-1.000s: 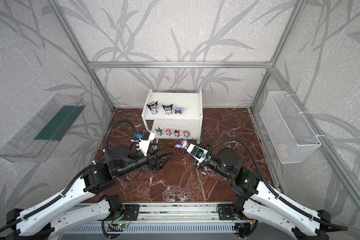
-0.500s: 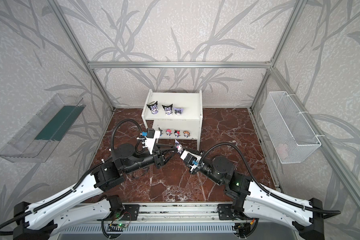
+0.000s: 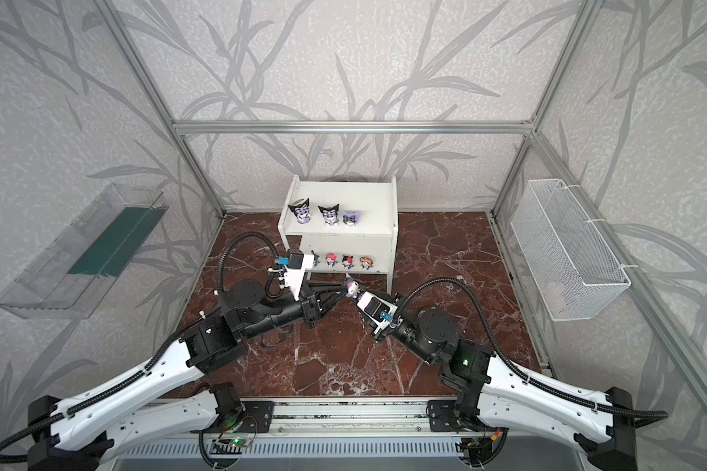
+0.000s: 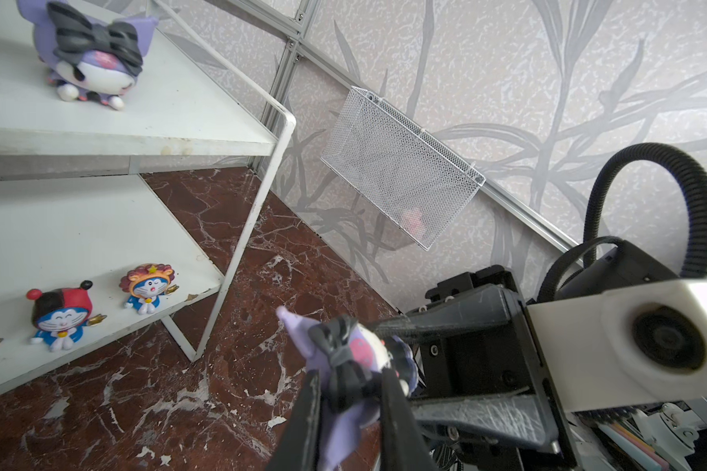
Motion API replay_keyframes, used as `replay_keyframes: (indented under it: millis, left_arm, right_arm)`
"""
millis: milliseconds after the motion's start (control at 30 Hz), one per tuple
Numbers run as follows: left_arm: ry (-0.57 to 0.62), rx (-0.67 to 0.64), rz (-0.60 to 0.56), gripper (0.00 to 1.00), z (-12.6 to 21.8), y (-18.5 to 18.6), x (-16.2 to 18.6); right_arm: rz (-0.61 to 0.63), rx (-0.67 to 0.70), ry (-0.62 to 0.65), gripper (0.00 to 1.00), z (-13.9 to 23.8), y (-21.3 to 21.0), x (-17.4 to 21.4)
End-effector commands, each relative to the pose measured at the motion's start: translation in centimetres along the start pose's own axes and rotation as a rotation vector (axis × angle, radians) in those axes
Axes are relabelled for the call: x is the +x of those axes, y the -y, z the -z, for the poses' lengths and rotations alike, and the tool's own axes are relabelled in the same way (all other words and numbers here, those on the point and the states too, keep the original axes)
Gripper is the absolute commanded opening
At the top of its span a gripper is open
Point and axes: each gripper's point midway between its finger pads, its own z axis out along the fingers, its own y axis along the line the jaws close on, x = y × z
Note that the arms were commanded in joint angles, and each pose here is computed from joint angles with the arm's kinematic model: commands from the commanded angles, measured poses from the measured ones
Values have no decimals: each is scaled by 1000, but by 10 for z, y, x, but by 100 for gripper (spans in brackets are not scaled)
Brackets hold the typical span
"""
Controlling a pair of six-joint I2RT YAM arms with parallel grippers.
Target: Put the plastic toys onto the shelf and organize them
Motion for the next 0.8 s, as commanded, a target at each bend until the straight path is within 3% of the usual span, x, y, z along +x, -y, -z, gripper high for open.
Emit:
replay_keyframes:
  millis: [0,67,367,567,733,767]
  left_arm:
    - [-31,21,2,0,1,5,5]
    - [-42,19,-9,0,2,4,8]
    - [-167,-86,-143,0,9,-18,34]
    - [-214,-144,-171,0,21,-32,48]
    - [-210,-233,-130,0,43,-54,67]
    - [-215,-249,-122,5,47,-59,74]
  right_arm:
    - [-18,-15,54,19,-4,-1,-19]
    - [-37,-31,27,24,-7,-4,-15]
    - [-173,-73,-133,66,-8,-7,-3]
    - [-227,-62,-265,69,3,-1,16]
    - [-278,-75,-366,69,18,-16,60]
    - [-289,-83,-393,69,19,-21,70]
